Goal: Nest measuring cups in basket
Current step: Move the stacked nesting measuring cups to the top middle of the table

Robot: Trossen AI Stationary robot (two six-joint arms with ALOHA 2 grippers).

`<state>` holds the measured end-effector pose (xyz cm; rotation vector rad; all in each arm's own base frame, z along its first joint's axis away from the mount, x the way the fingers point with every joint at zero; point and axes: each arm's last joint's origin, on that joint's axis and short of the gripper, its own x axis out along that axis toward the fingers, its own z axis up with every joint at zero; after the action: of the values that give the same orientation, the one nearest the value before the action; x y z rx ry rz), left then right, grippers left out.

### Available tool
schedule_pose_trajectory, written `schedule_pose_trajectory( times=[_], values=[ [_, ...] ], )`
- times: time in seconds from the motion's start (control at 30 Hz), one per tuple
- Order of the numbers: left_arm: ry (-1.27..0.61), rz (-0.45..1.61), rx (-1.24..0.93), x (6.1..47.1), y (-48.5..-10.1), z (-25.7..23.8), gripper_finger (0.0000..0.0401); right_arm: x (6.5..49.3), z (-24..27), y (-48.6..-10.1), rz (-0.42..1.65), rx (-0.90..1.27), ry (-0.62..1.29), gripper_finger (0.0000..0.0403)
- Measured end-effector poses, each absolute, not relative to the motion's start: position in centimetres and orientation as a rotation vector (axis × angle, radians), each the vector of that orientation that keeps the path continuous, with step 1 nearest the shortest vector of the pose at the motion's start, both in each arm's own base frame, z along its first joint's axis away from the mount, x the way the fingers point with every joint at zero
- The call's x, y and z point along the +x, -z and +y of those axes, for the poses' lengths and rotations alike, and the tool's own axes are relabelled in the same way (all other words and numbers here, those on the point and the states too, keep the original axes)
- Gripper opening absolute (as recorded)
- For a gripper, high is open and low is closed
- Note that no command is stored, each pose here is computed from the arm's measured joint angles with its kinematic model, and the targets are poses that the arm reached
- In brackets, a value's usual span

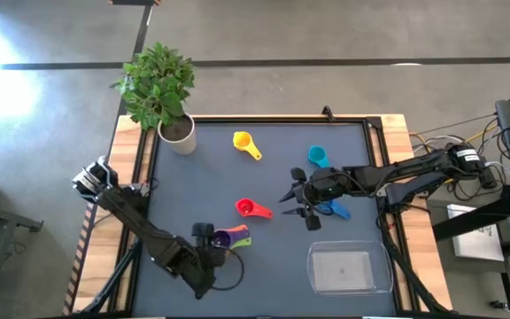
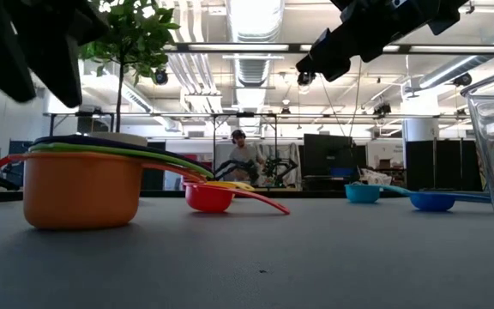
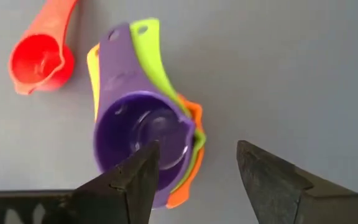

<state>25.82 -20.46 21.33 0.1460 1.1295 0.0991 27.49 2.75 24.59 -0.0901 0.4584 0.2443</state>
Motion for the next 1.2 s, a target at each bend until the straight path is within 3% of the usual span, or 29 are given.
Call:
schedule_pose_trajectory(
  times=[0.3,0.53,0.67,0.87,1.2],
  values=[
    [-0.092,1.287,0.244,26.2,-18.6,-20.9,0.0199,27.5,2.8,-24.6,0.458,-0.089,-0.244,0.0164],
    [-0.119,1.294,0.253,26.3,-17.5,-20.3,0.0189,27.6,2.8,-24.8,0.431,-0.091,-0.243,0.0164],
    [-0.120,1.301,0.266,26.5,-17.2,-19.9,0.0144,27.7,2.8,-24.9,0.419,-0.091,-0.243,0.0164],
    [-0.100,1.301,0.281,26.8,-16.9,-19.9,0.0023,27.7,2.8,-25.0,0.414,-0.091,-0.243,0.0164],
    [-0.055,1.242,0.311,27.5,-16.9,-20.0,0.0008,27.7,2.8,-25.0,0.414,-0.080,-0.242,0.0164]
  ],
)
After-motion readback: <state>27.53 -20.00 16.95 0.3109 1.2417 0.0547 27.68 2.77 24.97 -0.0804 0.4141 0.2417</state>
